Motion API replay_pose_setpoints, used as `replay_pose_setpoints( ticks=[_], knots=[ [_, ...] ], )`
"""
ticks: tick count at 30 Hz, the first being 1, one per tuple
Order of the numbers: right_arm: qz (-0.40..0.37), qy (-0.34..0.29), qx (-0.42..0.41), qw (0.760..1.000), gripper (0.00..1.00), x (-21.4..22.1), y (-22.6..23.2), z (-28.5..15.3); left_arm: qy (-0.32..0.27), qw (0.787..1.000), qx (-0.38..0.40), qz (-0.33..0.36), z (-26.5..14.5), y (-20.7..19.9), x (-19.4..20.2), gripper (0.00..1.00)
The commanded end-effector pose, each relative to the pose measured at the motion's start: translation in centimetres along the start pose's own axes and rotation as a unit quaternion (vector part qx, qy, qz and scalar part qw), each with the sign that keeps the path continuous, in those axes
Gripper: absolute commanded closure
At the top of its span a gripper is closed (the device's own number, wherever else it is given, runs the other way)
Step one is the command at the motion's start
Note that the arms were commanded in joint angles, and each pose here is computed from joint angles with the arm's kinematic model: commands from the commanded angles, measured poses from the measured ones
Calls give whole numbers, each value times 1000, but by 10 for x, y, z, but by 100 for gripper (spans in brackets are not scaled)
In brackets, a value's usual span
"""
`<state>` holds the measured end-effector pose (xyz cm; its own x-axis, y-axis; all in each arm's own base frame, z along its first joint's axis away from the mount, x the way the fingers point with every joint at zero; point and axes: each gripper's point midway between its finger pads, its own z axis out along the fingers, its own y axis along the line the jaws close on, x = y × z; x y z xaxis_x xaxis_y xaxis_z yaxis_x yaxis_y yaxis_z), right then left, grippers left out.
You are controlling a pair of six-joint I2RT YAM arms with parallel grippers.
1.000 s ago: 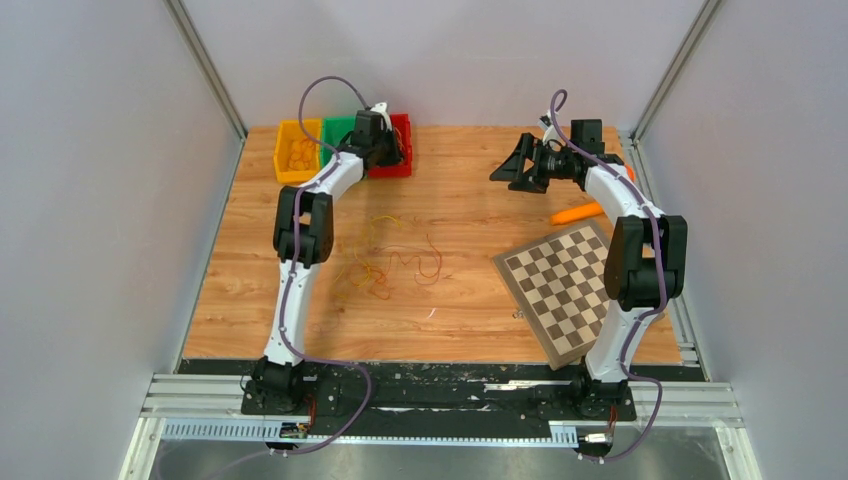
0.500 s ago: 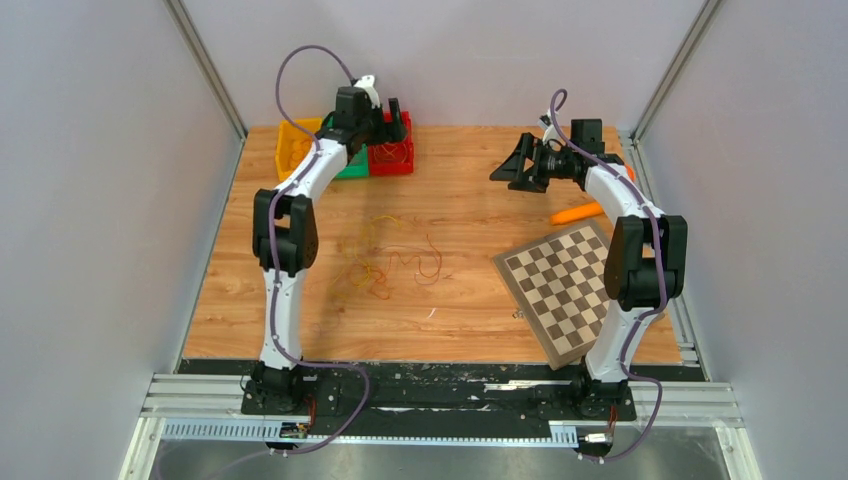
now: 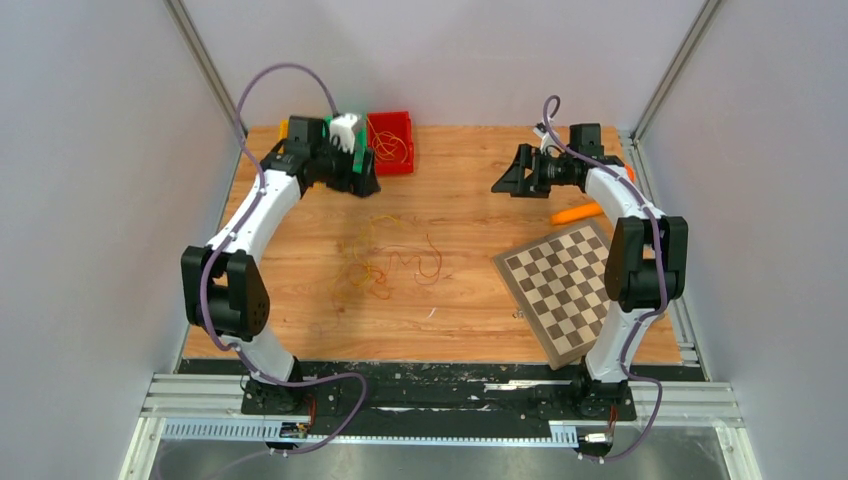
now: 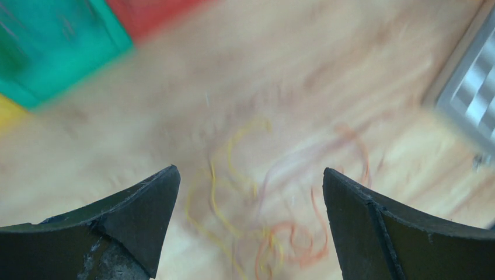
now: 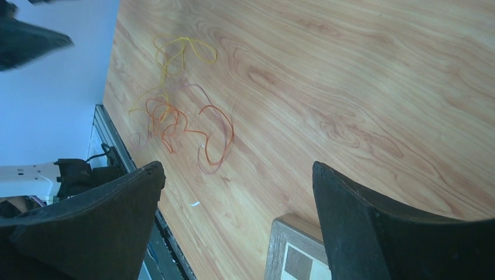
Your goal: Untangle the cables
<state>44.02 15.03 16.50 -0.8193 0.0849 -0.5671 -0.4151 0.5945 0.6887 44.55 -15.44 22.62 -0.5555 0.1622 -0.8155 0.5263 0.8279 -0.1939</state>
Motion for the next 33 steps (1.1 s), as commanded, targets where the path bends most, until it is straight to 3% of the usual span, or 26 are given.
replay_pose_setpoints(
  ticks=[1, 5, 12, 17, 19, 21, 22, 27, 29, 31, 33],
  knots=[
    [-40, 6, 4, 999, 5, 6, 8, -13, 143, 988, 44, -21, -11, -13, 104, 0],
    [-51, 19, 3, 999, 5, 13, 13, -10, 175, 984, 12, -34, 9, -3, 131, 0],
    [-62, 31, 7, 998, 5, 19, 16, -11, 166, 985, -27, -31, 52, 10, 140, 0],
    [-74, 26, 11, 997, 5, 16, 19, -15, 199, 976, -83, -24, 76, 34, 162, 0],
    [-78, 25, 12, 997, 5, 15, 20, -17, 212, 974, -81, -24, 81, 35, 164, 7],
    [-78, 25, 11, 997, 6, 15, 21, -17, 215, 973, -77, -21, 84, 34, 162, 22],
    [-78, 25, 10, 997, 5, 15, 21, -16, 214, 974, -74, -14, 85, 34, 161, 35],
    [-79, 25, 10, 996, 6, 14, 23, -15, 225, 972, -65, 10, 96, 37, 153, 53],
    [-85, 21, 12, 996, 6, 9, 24, -16, 225, 972, -55, 23, 97, 36, 145, 84],
    [-95, 14, 15, 995, 6, 3, 27, -18, 210, 976, -45, 35, 88, 30, 126, 99],
    [-105, 8, 15, 994, 6, -3, 31, -21, 176, 983, -35, 47, 70, 20, 97, 100]
  ],
)
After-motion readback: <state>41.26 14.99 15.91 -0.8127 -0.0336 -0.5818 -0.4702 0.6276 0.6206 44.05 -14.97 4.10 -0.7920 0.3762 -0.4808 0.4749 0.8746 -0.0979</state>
